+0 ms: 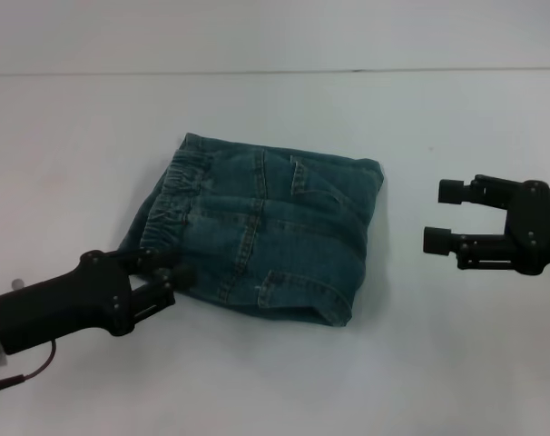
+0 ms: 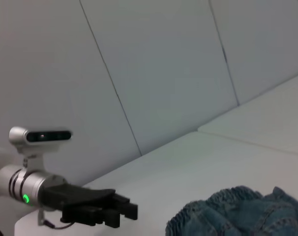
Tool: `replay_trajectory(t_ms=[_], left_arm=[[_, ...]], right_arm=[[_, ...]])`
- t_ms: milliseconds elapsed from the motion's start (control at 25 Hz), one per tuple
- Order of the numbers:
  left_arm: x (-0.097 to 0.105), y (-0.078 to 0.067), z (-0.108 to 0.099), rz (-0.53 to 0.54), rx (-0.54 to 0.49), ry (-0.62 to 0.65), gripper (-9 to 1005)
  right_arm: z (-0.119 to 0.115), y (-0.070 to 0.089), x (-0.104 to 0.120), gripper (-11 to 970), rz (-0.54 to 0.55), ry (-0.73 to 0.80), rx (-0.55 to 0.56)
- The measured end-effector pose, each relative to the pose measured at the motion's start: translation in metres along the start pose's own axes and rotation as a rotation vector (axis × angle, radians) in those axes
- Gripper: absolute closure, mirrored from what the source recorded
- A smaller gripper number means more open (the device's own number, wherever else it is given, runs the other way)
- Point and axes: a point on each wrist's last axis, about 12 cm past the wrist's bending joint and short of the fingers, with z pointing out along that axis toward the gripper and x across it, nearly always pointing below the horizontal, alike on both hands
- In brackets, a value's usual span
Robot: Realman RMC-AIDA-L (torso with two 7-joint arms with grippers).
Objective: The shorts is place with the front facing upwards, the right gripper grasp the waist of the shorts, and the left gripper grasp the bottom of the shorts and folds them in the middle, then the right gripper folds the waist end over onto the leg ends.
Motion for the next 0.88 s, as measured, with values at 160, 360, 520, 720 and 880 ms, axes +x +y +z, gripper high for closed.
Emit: replay_trajectory(t_ms=[160,360,520,720,880], left_arm=[[-0.007,0.002,0.002,0.012,0.015,0.032,668],[-0.009,0.002,0.002,0.013,0.015,0.039,482],[-0.009,0.002,0.003,0.009,0.019,0.05,303],[-0.01,0.003,0.004,0.0,0.022,0.056,66],[-0.011,0.003,0.004,-0.003,0.023,0.064,66]], right_arm=[[0.006,0.001,0.001,25,-0.001,0.014,-0.015],[0.009,0.001,0.003,24,0.004,0.051,-0.026],[0.013,0.001,0.005,21,0.006,0.087,-0.036],[0.016,0.0,0.006,21,0.005,0.108,-0.035],[0.019,-0.001,0.007,21,0.01,0.116,-0.031]])
